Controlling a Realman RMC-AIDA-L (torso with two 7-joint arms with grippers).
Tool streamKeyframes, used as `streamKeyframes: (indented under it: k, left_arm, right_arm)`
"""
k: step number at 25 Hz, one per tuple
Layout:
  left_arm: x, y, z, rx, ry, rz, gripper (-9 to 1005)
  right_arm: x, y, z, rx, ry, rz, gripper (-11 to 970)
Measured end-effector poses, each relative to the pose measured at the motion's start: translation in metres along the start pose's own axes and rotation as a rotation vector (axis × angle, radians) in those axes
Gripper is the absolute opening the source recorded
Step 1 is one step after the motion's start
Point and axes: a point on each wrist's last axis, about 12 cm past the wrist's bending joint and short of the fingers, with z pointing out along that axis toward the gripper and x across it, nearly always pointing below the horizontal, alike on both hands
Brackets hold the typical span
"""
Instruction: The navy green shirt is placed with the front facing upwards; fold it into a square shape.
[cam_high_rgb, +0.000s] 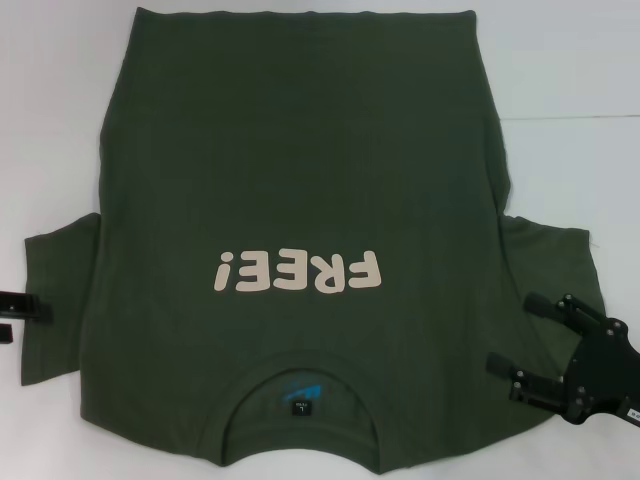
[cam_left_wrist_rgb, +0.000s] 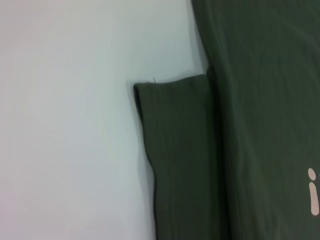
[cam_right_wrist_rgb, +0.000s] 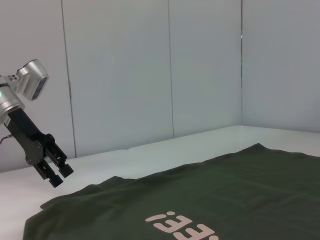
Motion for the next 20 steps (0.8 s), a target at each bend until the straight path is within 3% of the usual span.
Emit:
streamKeyframes:
  k: [12,17,20]
  left_arm:
    - [0.0,-0.01,0.008,-0.063,0.091,0.068,804]
    - [-0.001,-0.012,0.009,-0.06,0.091,0.072,952]
    - [-0.001,-0.013,0.012,-0.058,0.091,0.072,951]
  right_arm:
    - [0.0,0.0,0.001,0.001,0.001,0.001,926]
    - [0.0,0.0,0.001,0.0,0.0,0.002,926]
    - [0.0,0.0,0.001,0.0,0.0,0.002,926]
